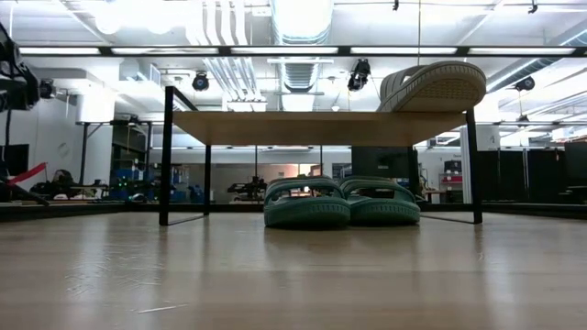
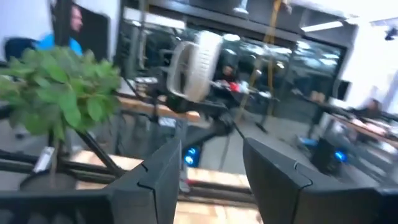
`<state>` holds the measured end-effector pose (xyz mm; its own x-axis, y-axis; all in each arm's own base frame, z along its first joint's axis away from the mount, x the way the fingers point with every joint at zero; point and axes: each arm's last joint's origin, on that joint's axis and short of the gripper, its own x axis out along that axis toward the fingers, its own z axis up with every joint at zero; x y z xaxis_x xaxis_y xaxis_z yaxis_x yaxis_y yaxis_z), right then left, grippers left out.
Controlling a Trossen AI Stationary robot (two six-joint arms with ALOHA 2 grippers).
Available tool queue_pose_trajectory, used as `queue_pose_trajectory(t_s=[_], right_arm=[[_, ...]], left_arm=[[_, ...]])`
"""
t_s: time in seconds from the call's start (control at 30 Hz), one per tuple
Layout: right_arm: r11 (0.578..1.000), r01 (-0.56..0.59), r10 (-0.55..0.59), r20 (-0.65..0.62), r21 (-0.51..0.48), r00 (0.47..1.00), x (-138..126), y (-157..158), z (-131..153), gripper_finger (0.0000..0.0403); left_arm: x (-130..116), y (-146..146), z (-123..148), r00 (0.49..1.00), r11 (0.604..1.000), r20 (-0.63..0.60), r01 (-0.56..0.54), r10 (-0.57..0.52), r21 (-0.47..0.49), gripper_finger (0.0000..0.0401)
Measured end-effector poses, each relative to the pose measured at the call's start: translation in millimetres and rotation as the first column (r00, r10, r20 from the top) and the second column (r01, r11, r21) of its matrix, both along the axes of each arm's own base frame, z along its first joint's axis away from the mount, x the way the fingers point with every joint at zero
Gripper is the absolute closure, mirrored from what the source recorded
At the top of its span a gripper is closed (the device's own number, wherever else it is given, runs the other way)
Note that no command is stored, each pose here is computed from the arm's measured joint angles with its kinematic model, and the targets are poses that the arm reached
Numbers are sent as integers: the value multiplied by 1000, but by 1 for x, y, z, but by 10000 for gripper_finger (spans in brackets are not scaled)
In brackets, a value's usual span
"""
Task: Pick and place slides into the shelf
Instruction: Put the gray slides on the shelf
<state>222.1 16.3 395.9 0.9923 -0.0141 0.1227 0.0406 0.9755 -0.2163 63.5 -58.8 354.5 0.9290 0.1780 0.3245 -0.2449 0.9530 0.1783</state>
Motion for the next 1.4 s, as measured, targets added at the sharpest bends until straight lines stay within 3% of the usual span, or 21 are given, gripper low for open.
queue_pose_trajectory(t_s=[0.23,0.43,0.67,0.87,1.1,1.27,1.4], right_arm=[[994,-10,10,-4,-105,1000,22,-1,4,239],[980,-136,133,-29,-143,991,51,9,9,239],[967,-145,129,-88,-210,988,76,12,16,239],[954,-159,121,-160,-255,980,89,13,22,239],[947,-74,8,-206,-313,978,76,8,45,239],[950,-66,15,-168,-305,986,50,6,66,239],[945,-60,8,-161,-321,987,46,4,68,238]], left_arm=[[12,-5,1,998,998,39,-49,47,45,401],[31,-8,1,991,987,47,-130,126,99,401],[47,-3,17,976,972,97,-208,197,112,401],[67,-6,19,961,945,56,-275,270,174,401],[77,-13,19,961,938,33,-275,274,213,401],[71,-9,21,959,941,45,-283,279,187,401],[72,-10,20,965,944,53,-262,256,201,401]])
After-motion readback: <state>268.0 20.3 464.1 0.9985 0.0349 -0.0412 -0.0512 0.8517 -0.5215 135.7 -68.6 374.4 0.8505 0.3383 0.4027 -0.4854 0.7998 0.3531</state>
